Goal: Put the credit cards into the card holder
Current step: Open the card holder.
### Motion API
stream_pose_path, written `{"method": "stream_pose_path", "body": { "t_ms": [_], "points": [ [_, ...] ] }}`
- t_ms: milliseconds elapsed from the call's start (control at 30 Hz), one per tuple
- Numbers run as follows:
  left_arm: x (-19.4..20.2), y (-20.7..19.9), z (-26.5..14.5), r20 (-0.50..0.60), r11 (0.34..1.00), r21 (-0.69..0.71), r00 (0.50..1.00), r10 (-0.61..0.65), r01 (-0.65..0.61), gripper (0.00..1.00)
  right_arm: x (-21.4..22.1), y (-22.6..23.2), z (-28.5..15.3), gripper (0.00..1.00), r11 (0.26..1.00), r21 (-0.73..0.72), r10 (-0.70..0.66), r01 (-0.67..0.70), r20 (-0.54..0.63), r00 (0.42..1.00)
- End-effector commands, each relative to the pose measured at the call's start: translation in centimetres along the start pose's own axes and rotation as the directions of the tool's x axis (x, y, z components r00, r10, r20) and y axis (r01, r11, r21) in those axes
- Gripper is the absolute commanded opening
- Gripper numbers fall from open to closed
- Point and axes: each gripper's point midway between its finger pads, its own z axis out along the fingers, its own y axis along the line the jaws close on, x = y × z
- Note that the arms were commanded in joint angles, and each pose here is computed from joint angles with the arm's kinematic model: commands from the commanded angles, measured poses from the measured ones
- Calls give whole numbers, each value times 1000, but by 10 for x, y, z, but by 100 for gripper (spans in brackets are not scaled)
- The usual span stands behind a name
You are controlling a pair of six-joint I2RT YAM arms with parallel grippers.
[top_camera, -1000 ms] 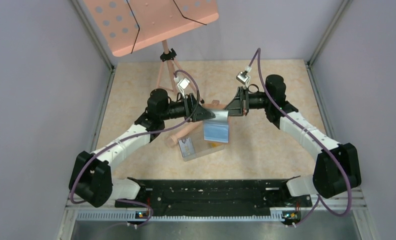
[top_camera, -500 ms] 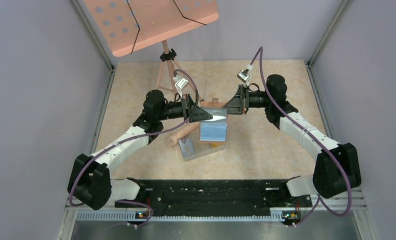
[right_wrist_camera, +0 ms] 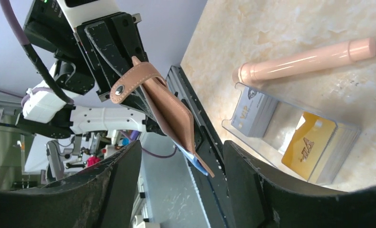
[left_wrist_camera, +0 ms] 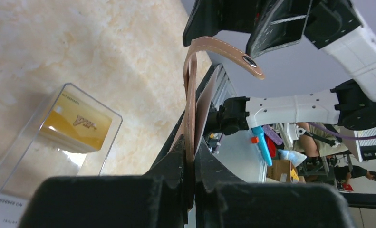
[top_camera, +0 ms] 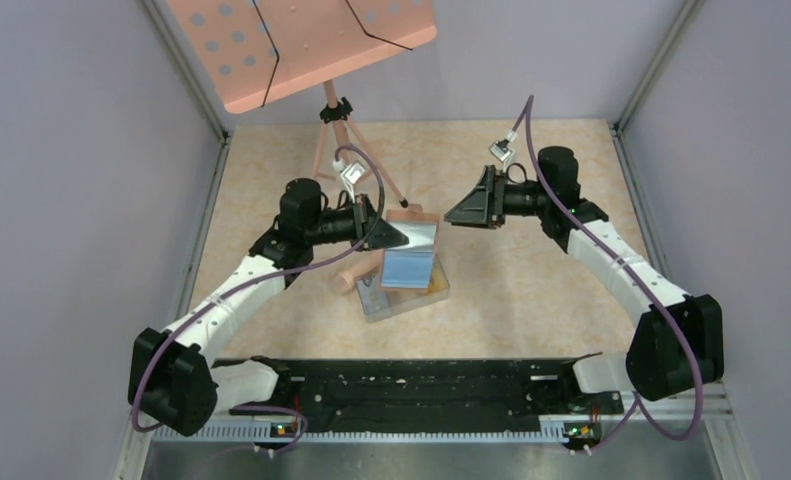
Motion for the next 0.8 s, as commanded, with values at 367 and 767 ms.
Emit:
{"method": "stream_pose_path", "body": {
  "t_ms": [367,767],
  "points": [
    [5,-29,-6,-114,995,94,993,29,-18,0,40,32,31,66,983,-127,-156,132,-198,968],
    [3,-35,-6,-81,991,133,996,29,-18,53,26,44,35,0,981,-172,-112,86,-149,983]
  ]
}}
